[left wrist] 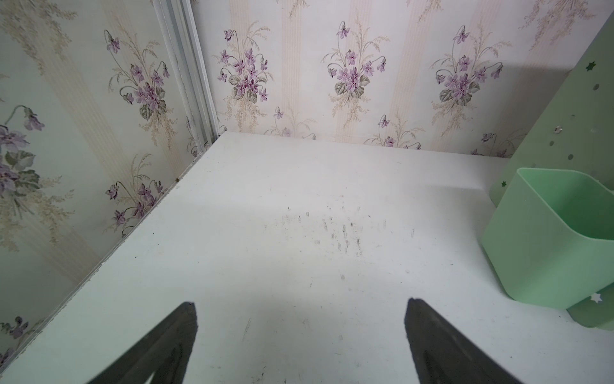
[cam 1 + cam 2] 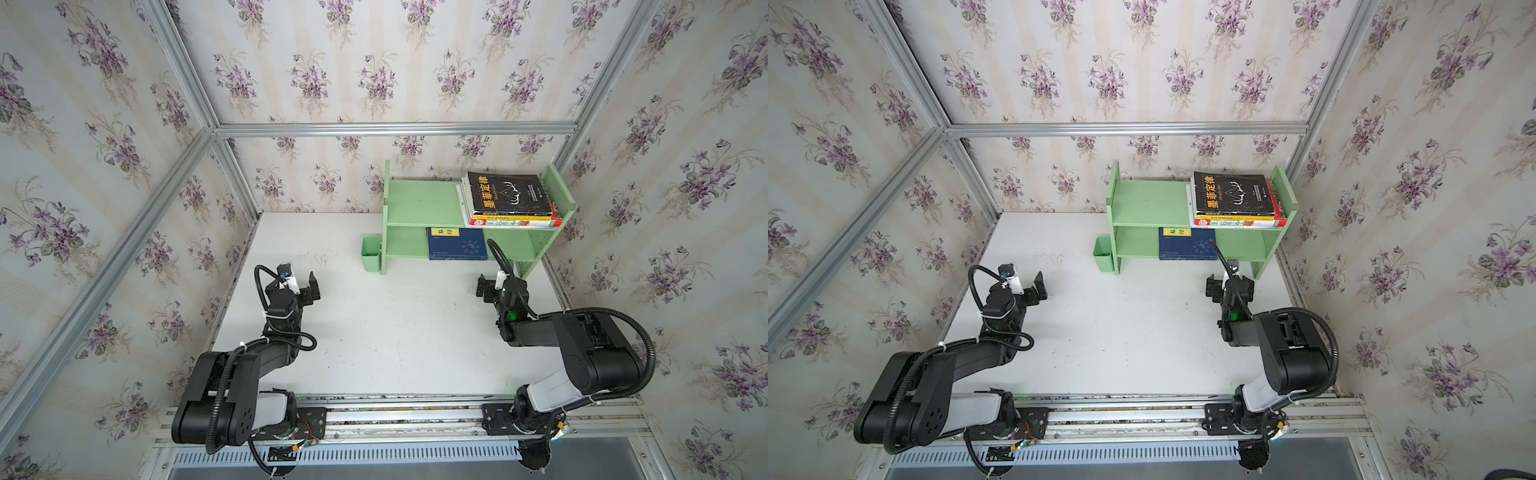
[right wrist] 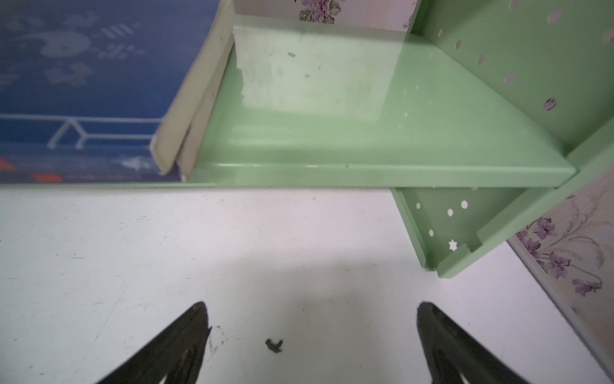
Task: Stacking books/files
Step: Reset both arms
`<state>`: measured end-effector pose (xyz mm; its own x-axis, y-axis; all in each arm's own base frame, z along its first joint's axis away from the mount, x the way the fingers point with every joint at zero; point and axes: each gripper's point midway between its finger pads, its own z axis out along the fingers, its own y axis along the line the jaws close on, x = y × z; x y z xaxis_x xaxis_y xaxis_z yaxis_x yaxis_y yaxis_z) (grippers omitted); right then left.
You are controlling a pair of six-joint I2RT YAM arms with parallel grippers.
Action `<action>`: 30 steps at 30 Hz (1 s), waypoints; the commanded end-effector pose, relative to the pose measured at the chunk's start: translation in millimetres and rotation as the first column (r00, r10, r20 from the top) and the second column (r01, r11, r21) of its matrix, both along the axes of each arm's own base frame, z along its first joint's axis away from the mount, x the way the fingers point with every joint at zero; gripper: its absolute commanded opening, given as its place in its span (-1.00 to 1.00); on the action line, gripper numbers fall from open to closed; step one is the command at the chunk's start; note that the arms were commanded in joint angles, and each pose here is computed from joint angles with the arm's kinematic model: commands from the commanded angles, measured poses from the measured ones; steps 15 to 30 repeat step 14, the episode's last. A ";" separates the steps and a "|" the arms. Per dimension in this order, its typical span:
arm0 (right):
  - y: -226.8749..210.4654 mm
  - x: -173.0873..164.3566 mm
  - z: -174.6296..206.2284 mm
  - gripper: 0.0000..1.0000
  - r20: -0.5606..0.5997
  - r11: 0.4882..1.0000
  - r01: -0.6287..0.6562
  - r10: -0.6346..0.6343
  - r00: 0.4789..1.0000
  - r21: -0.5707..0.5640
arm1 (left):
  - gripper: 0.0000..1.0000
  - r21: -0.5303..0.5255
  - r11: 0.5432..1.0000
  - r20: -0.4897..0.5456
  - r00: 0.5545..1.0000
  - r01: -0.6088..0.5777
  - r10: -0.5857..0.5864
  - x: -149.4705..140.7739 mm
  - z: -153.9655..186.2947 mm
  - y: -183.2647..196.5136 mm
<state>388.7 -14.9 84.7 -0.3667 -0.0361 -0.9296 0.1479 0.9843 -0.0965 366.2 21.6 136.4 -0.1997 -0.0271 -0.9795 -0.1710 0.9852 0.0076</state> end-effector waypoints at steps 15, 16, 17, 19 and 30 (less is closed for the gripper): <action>-0.4 4.5 12.9 0.99 0.050 1.000 0.003 -0.003 0.999 -0.006 | 0.99 0.027 0.999 0.017 1.000 0.024 -0.025 3.2 7.0 -4.8; -0.4 4.5 12.9 0.99 0.050 1.000 0.003 -0.003 0.999 -0.006 | 0.99 0.027 0.999 0.017 1.000 0.024 -0.025 3.2 7.0 -4.8; -0.4 4.5 12.9 0.99 0.050 1.000 0.003 -0.003 0.999 -0.006 | 0.99 0.027 0.999 0.017 1.000 0.024 -0.025 3.2 7.0 -4.8; -0.4 4.5 12.9 0.99 0.050 1.000 0.003 -0.003 0.999 -0.006 | 0.99 0.027 0.999 0.017 1.000 0.024 -0.025 3.2 7.0 -4.8; -0.4 4.5 12.9 0.99 0.050 1.000 0.003 -0.003 0.999 -0.006 | 0.99 0.027 0.999 0.017 1.000 0.024 -0.025 3.2 7.0 -4.8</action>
